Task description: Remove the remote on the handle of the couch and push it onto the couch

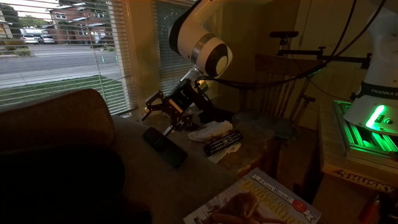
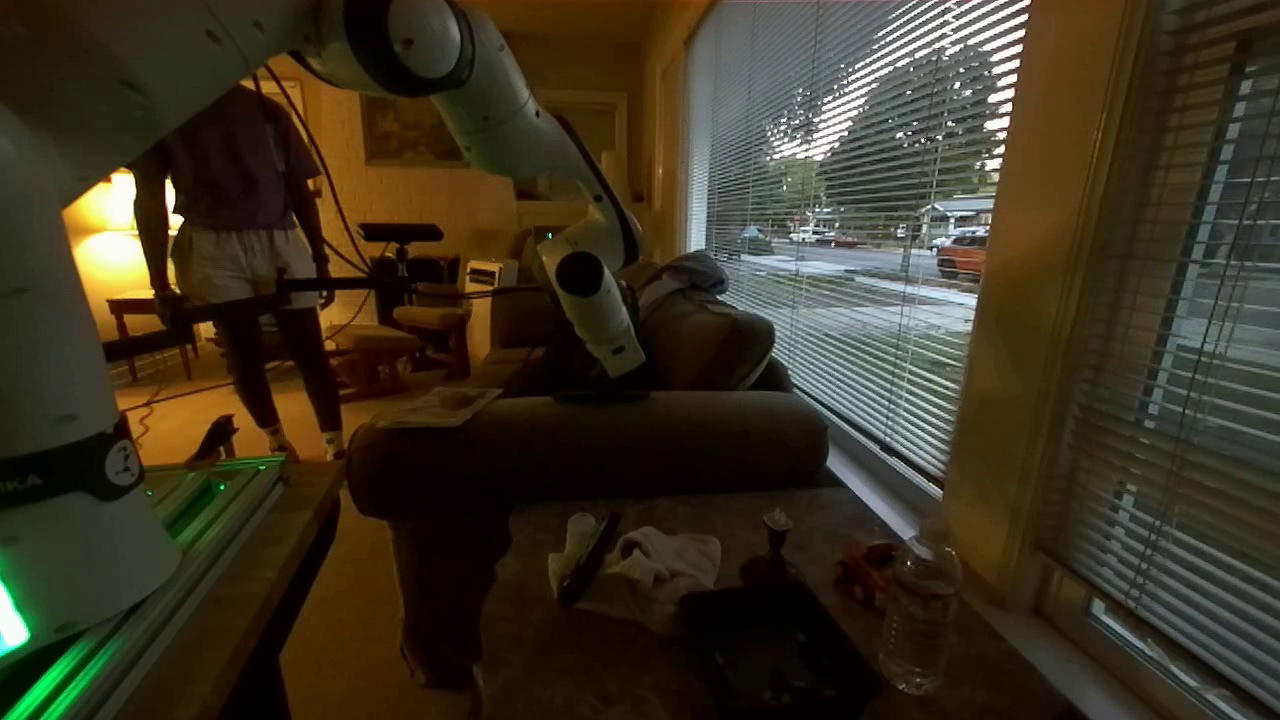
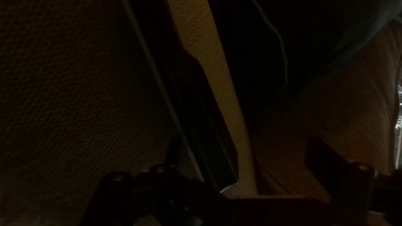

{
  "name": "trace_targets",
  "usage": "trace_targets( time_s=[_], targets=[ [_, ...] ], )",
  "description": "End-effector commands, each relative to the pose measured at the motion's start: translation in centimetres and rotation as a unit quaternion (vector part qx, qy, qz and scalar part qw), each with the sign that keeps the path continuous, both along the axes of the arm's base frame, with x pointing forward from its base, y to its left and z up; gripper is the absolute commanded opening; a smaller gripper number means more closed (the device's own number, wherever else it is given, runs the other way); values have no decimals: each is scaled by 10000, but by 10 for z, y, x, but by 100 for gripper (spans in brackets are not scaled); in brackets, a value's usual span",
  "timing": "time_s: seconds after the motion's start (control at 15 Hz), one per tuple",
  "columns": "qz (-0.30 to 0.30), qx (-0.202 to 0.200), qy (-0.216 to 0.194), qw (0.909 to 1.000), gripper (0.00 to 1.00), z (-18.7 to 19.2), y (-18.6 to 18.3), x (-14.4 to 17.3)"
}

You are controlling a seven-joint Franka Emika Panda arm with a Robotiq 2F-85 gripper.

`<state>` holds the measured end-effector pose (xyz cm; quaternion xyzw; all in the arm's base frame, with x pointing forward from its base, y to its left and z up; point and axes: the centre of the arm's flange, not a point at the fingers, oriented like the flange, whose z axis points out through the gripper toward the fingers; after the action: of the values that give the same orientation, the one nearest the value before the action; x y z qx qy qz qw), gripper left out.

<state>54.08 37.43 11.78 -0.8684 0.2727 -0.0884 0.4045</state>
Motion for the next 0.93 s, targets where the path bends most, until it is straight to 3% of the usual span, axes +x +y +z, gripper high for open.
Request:
trace_targets(
  time_s=[0.0, 0.53, 0.87],
  targets=[
    [107, 61, -273, 9996, 100, 3, 15, -2],
    [587, 66, -589, 9965, 100, 18, 47, 0],
    [867, 33, -528, 9948, 100, 17, 58, 0]
  ],
)
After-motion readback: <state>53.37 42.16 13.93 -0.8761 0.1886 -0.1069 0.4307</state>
